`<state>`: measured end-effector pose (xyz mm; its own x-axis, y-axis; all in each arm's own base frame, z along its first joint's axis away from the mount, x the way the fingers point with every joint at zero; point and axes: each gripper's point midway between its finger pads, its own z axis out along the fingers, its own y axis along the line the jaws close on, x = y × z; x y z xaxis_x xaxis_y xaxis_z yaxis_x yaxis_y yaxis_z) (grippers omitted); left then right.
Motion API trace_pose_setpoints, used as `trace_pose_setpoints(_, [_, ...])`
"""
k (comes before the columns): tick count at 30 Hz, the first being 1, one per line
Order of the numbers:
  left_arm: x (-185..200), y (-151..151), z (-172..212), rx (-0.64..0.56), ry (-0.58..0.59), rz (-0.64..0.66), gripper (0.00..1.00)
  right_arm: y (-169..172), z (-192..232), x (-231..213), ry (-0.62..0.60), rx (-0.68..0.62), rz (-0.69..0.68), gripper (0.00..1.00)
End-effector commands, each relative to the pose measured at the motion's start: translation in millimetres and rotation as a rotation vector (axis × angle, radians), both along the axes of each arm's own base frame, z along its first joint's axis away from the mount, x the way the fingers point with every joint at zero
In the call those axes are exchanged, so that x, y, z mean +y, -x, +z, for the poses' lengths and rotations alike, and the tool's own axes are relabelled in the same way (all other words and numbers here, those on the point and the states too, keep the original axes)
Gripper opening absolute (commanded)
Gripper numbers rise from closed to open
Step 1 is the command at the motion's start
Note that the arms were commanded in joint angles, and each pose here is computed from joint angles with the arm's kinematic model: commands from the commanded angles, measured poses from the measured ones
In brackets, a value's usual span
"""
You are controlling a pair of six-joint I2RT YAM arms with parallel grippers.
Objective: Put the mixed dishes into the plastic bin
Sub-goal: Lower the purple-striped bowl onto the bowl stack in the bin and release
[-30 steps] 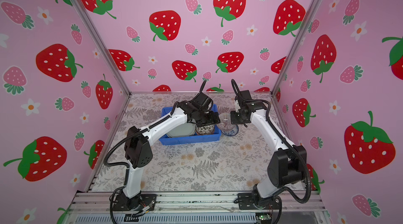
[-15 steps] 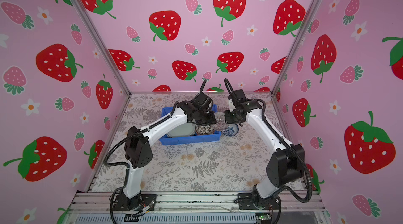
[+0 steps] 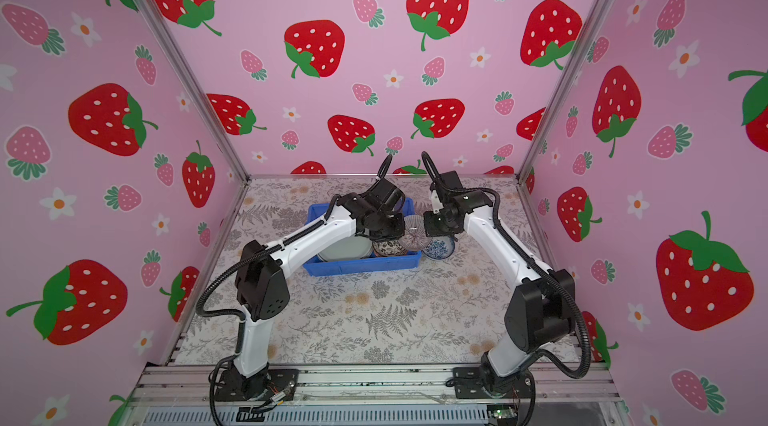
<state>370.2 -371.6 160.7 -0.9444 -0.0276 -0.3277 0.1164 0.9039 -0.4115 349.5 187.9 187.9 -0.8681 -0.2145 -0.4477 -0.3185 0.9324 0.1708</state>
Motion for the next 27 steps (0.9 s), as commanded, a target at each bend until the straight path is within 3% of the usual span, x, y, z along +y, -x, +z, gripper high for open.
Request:
trace_pose_setpoints(1, [9,7,24,-0.026,0.000,-0.009,0.00,-12,21,11,-0.064,-0.064,0.002,0.10])
trace_pose_setpoints(5, [22,10,28,-0.025,-0.037,0.007,0.00,-13,29,14,-0.092,-0.084,0.003,0.28])
trace_pose_setpoints(11, [47,11,29,-0.022,-0.083,0.043,0.00,-17,38,7,-0.119,-0.106,-0.017,0.46])
trace_pose_setpoints(20, [69,13,21,0.008,-0.081,0.086,0.00,-15,32,-16,-0.131,-0.095,-0.088,0.90])
trace_pose_setpoints(23, [76,13,15,0.018,-0.082,0.099,0.00,-14,29,-26,-0.141,-0.091,-0.112,0.97])
trace_pose_setpoints(27, [85,11,8,0.032,-0.072,0.125,0.00,-11,27,-34,-0.158,-0.091,-0.126,0.98])
